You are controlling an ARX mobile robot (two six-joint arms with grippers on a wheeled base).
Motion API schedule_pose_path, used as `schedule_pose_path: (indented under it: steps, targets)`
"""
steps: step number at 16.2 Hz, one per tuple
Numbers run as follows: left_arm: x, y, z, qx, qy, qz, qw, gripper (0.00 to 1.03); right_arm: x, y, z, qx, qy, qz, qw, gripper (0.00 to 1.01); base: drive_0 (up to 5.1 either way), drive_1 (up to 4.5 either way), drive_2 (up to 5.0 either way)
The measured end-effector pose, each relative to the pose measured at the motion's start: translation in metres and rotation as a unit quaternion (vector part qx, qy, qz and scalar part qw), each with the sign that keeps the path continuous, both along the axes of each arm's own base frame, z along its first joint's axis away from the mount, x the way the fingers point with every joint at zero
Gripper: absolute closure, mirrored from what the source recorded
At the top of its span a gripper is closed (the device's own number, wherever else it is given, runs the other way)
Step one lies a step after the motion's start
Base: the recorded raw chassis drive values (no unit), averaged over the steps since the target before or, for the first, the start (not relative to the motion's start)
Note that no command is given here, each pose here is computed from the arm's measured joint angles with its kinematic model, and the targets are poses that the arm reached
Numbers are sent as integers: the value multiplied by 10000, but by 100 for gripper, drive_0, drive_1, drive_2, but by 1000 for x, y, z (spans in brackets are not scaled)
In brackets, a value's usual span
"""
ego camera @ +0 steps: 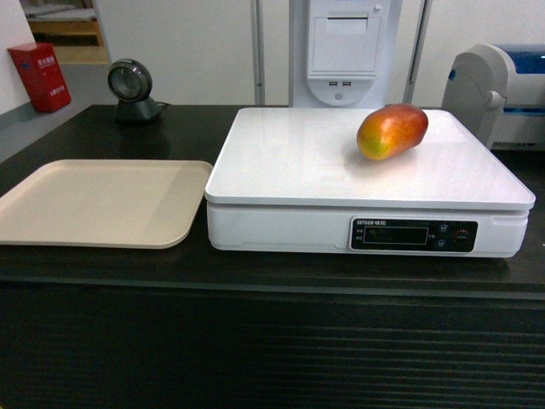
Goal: Place dark red mango on scale at checkout
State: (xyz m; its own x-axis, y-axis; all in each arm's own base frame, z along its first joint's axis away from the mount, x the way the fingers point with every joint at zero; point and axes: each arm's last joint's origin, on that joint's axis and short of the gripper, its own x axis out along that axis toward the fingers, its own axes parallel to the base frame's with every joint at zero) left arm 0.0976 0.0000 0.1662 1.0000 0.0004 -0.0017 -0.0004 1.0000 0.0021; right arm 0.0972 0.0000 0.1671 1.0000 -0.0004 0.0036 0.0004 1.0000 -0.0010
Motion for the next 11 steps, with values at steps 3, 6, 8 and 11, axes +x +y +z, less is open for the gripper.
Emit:
schedule_pose_path:
  steps: [3, 6, 8, 11]
  targets:
    - [0, 0, 0, 2, 0, 0, 10000, 5, 0, 0, 0, 0, 0, 0, 10000, 3, 0, 0, 0]
    - [0, 0, 0, 2, 0, 0, 10000, 5, 0, 0, 0, 0, 0, 0, 10000, 3, 0, 0, 0]
    - [0, 0, 0, 2, 0, 0, 10000, 5, 0, 0, 0, 0, 0, 0, 10000, 3, 0, 0, 0]
    - [0, 0, 0, 2, 0, 0, 10000, 5, 0, 0, 0, 0, 0, 0, 10000, 3, 0, 0, 0]
